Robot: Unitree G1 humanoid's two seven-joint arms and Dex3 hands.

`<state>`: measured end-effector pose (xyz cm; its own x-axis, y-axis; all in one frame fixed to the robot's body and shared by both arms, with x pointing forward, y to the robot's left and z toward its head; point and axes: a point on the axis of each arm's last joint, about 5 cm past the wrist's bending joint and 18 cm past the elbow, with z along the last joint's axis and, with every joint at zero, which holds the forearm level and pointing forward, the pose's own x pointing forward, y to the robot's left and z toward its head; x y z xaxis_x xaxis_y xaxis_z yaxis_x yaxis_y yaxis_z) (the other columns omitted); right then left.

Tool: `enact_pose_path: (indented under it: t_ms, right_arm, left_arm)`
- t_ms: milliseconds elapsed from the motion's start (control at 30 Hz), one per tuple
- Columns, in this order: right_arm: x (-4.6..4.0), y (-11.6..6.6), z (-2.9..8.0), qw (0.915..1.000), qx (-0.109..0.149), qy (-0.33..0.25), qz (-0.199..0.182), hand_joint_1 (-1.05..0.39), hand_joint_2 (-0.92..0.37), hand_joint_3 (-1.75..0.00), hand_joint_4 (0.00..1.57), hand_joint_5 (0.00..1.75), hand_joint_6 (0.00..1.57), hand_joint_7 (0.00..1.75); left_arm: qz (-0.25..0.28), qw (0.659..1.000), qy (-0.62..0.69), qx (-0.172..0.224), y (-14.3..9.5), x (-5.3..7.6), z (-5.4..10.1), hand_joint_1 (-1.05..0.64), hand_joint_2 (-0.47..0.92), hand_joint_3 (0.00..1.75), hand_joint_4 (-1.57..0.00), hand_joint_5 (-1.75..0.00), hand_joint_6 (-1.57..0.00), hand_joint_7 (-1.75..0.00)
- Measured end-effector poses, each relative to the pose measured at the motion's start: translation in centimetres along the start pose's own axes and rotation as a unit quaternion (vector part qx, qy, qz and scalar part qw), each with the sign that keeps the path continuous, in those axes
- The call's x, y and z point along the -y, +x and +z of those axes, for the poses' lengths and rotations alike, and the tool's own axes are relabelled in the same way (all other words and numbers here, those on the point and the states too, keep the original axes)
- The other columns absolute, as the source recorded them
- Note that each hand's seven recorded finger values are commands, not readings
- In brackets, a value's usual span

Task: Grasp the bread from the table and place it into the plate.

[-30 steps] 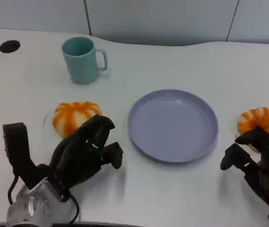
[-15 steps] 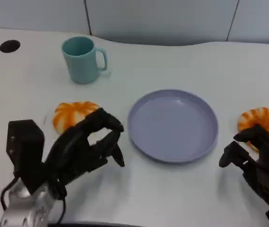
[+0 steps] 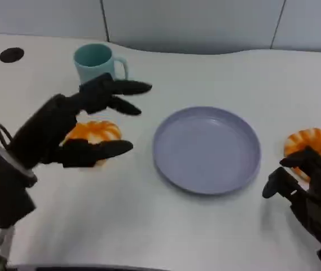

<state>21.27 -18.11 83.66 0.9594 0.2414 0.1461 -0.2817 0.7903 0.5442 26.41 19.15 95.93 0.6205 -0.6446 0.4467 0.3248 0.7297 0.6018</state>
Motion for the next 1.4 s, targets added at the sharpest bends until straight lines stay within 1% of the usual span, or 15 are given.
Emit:
enact_pose_path:
  t_ms: [100,133,167,233,300,333,400,433,500,633,900,1067,1200,1367,1400]
  right_arm:
    - [0.03,0.1,0.0,1.0000,0.000,0.001,0.001,-0.59,-0.92,-0.09,0.57,1.74,0.67,1.22]
    - [0.04,0.1,0.0,1.0000,-0.001,0.001,0.000,-0.60,-0.92,-0.08,0.57,1.73,0.68,1.23]
    - [0.05,0.0,0.0,1.0000,-0.001,0.000,-0.001,-0.60,-0.92,-0.08,0.57,1.73,0.68,1.23]
    - [0.01,0.1,0.0,1.0000,-0.001,0.000,-0.001,-0.60,-0.92,-0.08,0.57,1.73,0.68,1.23]
    - [0.00,0.1,0.0,1.0000,-0.001,0.000,-0.004,-0.59,-0.92,-0.09,0.57,1.73,0.68,1.23]
    - [-0.01,0.1,0.0,1.0000,-0.001,0.000,-0.004,-0.59,-0.92,-0.09,0.57,1.74,0.67,1.24]
    - [0.02,0.0,0.0,1.0000,-0.001,-0.001,-0.005,-0.59,-0.92,-0.10,0.57,1.74,0.67,1.24]
    - [0.00,0.1,0.0,1.0000,-0.001,-0.001,-0.004,-0.59,-0.92,-0.10,0.57,1.74,0.67,1.24]
    - [-0.01,0.1,0.0,1.0000,-0.001,-0.001,-0.004,-0.58,-0.92,-0.10,0.57,1.74,0.67,1.24]
    - [-0.02,0.1,0.0,1.0000,0.000,-0.002,-0.004,-0.58,-0.92,-0.11,0.57,1.74,0.67,1.24]
    - [-0.28,-0.2,0.0,1.0000,0.007,-0.005,-0.001,-0.59,-0.92,-0.13,0.58,1.74,0.68,1.24]
    - [-0.49,-0.1,0.2,0.9999,0.013,-0.009,0.006,-0.59,-0.92,-0.12,0.58,1.74,0.67,1.24]
    - [-0.66,-0.3,0.2,0.9998,0.014,-0.010,0.010,-0.59,-0.92,-0.12,0.58,1.74,0.68,1.24]
    - [-0.75,-0.4,0.2,0.9998,0.013,-0.010,0.012,-0.58,-0.92,-0.11,0.58,1.73,0.68,1.23]
    - [-0.76,-0.4,0.2,0.9998,0.013,-0.010,0.012,-0.58,-0.92,-0.11,0.58,1.73,0.68,1.23]
  left_arm:
    - [0.002,0.997,0.071,-0.026,0.5,-0.6,-0.6,-0.64,0.92,0.11,-0.18,-0.42,-0.38,-0.12]
    - [0.003,0.996,0.084,-0.033,0.8,-0.6,-0.9,-0.72,0.92,0.14,-0.09,-0.36,-0.33,-0.08]
    - [0.000,0.995,0.091,-0.047,1.1,-0.5,-1.4,-0.74,0.92,0.14,-0.07,-0.34,-0.31,-0.06]
    - [-0.016,0.991,0.100,-0.088,1.7,-0.2,-2.6,-0.83,0.92,0.16,-0.02,-0.29,-0.27,-0.03]
    - [-0.036,0.983,0.119,-0.136,2.3,0.2,-3.8,-0.86,0.92,0.17,-0.01,-0.27,-0.25,-0.02]
    - [-0.042,0.979,0.129,-0.153,2.5,0.3,-4.2,-0.91,0.92,0.18,0.00,-0.26,-0.23,-0.01]
    - [-0.058,0.969,0.160,-0.181,3.1,0.5,-4.8,-0.94,0.92,0.20,0.00,-0.25,-0.22,-0.01]
    - [-0.066,0.963,0.174,-0.198,3.4,0.5,-5.0,-0.99,0.92,0.24,0.00,-0.23,-0.21,0.00]
    - [-0.080,0.952,0.194,-0.221,4.0,0.3,-5.4,-1.03,0.92,0.27,0.00,-0.22,-0.20,0.00]
    - [-0.105,0.935,0.214,-0.264,4.7,0.0,-5.7,-1.05,0.92,0.26,-0.01,-0.17,-0.18,-0.01]
    - [-0.155,0.895,0.237,-0.345,4.5,0.7,-6.5,-1.04,0.92,0.27,-0.02,-0.15,-0.17,0.00]
    - [-0.168,0.884,0.228,-0.372,4.3,0.7,-6.6,-0.99,0.92,0.30,-0.02,-0.11,-0.13,0.00]
    - [-0.186,0.871,0.208,-0.405,4.3,0.9,-6.8,-0.95,0.92,0.30,-0.03,-0.09,-0.12,0.00]
    - [-0.190,0.866,0.204,-0.416,4.4,1.2,-6.9,-0.96,0.92,0.31,-0.04,-0.08,-0.12,0.00]
    - [-0.190,0.865,0.204,-0.417,4.4,1.2,-6.9,-0.94,0.92,0.31,-0.05,-0.08,-0.13,0.00]
